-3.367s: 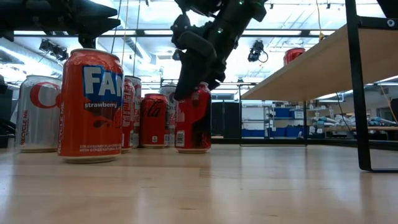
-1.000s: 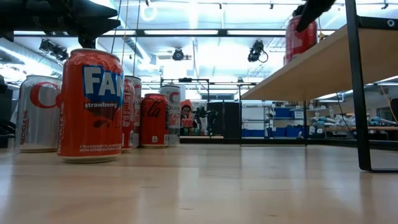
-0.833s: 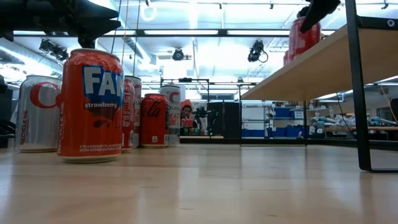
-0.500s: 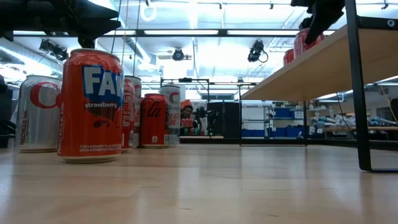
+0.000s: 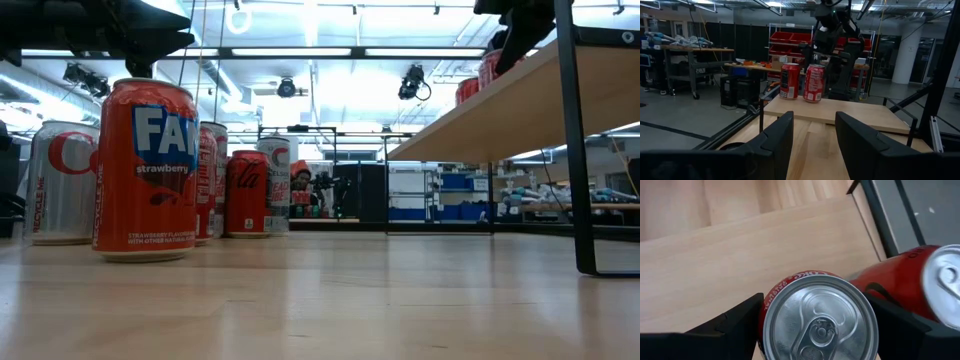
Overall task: Place canned beverage on shelf
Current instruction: Put the top red white soda can on the shelf
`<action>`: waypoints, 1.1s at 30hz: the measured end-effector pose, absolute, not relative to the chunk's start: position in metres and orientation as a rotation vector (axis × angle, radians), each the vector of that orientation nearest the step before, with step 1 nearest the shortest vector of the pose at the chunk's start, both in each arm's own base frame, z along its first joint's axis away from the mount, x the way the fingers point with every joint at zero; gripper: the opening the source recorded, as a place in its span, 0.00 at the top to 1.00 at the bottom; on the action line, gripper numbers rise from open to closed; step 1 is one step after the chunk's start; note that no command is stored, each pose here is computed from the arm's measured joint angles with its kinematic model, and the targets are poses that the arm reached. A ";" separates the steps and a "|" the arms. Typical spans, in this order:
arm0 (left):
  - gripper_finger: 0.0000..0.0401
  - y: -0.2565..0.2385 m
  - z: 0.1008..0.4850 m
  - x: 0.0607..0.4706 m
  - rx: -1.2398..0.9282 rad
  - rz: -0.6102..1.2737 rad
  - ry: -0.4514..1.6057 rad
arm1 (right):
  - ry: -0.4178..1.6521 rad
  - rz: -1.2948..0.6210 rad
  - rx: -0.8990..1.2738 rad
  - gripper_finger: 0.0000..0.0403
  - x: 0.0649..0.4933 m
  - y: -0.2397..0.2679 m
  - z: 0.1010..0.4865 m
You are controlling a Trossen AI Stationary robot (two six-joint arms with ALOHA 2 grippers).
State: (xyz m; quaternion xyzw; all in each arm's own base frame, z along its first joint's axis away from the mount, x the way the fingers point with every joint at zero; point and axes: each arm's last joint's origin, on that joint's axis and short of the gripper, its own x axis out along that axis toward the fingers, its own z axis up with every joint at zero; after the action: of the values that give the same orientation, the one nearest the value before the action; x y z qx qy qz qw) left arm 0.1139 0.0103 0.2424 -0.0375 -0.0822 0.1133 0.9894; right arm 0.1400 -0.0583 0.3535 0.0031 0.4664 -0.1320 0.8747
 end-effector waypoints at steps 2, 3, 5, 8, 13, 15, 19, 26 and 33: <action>0.61 0.010 0.242 0.114 -0.075 0.228 -0.165 | 0.974 -0.269 0.022 0.21 0.141 -0.059 0.353; 0.61 0.010 0.242 0.114 -0.075 0.228 -0.165 | 0.977 -0.269 0.028 0.21 0.141 -0.060 0.352; 0.61 0.010 0.242 0.114 -0.075 0.228 -0.165 | 0.984 -0.277 0.035 0.21 0.143 -0.061 0.352; 0.61 0.010 0.242 0.114 -0.076 0.228 -0.165 | 0.991 -0.308 0.037 0.19 0.146 -0.063 0.351; 0.61 0.010 0.242 0.114 -0.076 0.228 -0.165 | 1.019 -0.321 0.047 0.11 0.149 -0.064 0.347; 0.61 0.010 0.242 0.114 -0.076 0.227 -0.165 | 1.019 -0.326 0.043 0.08 0.149 -0.065 0.347; 0.61 0.010 0.242 0.114 -0.076 0.227 -0.165 | 1.012 -0.352 0.028 0.06 0.147 -0.064 0.353; 0.61 0.010 0.242 0.114 -0.076 0.227 -0.165 | 0.967 -0.351 -0.004 0.06 0.147 -0.060 0.366; 0.61 0.010 0.242 0.114 -0.076 0.228 -0.165 | 0.905 -0.373 -0.043 0.06 0.147 -0.057 0.382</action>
State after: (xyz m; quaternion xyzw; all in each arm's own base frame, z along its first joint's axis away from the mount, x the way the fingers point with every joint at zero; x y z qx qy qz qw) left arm 0.1139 0.0103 0.2424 -0.0381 -0.0821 0.1134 0.9894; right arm 0.1468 -0.0565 0.3819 -0.0205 0.4347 -0.1792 0.8824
